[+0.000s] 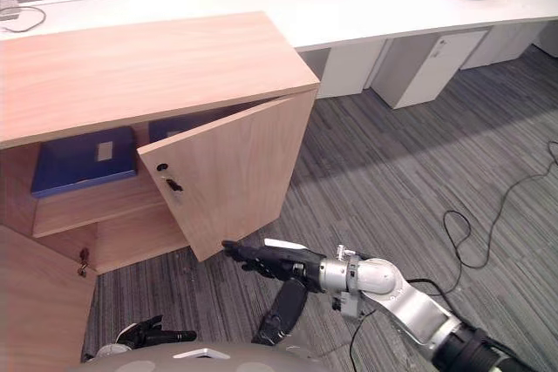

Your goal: Walk over to the cabinet, pick up the folder, carry it to the office cabinet, place the folder inside the office cabinet, then close the office cabinet door

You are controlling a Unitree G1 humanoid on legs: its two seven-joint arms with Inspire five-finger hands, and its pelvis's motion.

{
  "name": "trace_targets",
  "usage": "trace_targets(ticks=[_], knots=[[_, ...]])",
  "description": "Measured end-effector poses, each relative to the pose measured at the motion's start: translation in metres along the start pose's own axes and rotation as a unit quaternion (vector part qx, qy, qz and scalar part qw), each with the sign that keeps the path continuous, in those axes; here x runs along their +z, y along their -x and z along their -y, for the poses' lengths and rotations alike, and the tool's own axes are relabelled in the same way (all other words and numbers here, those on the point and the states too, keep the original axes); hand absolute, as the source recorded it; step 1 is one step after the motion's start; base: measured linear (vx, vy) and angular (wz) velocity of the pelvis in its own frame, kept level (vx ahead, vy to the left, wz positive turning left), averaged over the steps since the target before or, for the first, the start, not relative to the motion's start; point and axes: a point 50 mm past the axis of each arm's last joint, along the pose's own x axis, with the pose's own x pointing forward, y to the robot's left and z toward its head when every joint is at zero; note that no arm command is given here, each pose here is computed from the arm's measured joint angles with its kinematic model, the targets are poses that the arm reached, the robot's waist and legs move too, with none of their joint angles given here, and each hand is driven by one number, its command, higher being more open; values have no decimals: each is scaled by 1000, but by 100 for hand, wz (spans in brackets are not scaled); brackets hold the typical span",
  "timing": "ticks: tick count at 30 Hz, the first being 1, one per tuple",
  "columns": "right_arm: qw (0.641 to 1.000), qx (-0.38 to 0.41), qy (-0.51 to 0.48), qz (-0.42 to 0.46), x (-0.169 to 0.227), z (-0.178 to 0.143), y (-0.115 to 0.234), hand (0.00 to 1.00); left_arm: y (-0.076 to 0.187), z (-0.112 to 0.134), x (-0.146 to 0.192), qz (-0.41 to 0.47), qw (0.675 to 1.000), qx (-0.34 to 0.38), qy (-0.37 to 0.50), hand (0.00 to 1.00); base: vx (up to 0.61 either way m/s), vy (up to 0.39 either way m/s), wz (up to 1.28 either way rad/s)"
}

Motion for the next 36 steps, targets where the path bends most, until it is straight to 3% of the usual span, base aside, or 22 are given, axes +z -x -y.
trace_targets(ticks=[4, 7, 9, 11, 13, 19, 27, 36], knots=[[993, -65, -53, -80, -57, -9, -13, 100, -1, 4, 4, 8, 1000, 0, -1, 100, -5, 132, 29], [955, -178, -122, -203, -119, -18, -16, 100, -2, 11, 10, 19, 1000, 0, -18, 100, -21, 120, 43], [884, -272, -236, -299, -166, -37, -8, 100, -3, 18, 13, 24, 999, 0, -29, 100, 13, 144, 50], [815, -337, -329, -338, -187, -54, 1, 100, -3, 20, 15, 27, 999, 3, -36, 100, 40, 125, 65], [766, -376, -376, -361, -196, -66, 8, 100, -3, 21, 14, 24, 999, 6, -35, 100, 49, 135, 70], [715, -415, -428, -366, -204, -85, 17, 100, -3, 20, 13, 25, 999, 13, -37, 100, 77, 160, 91], [682, -433, -489, -329, -200, -94, 1, 100, 1, 4, 5, 17, 999, 33, -38, 100, 88, 63, 74], [654, -430, -537, -314, -198, -108, -12, 100, 2, -9, 5, 18, 998, 56, 1, 100, 83, -178, 65]])
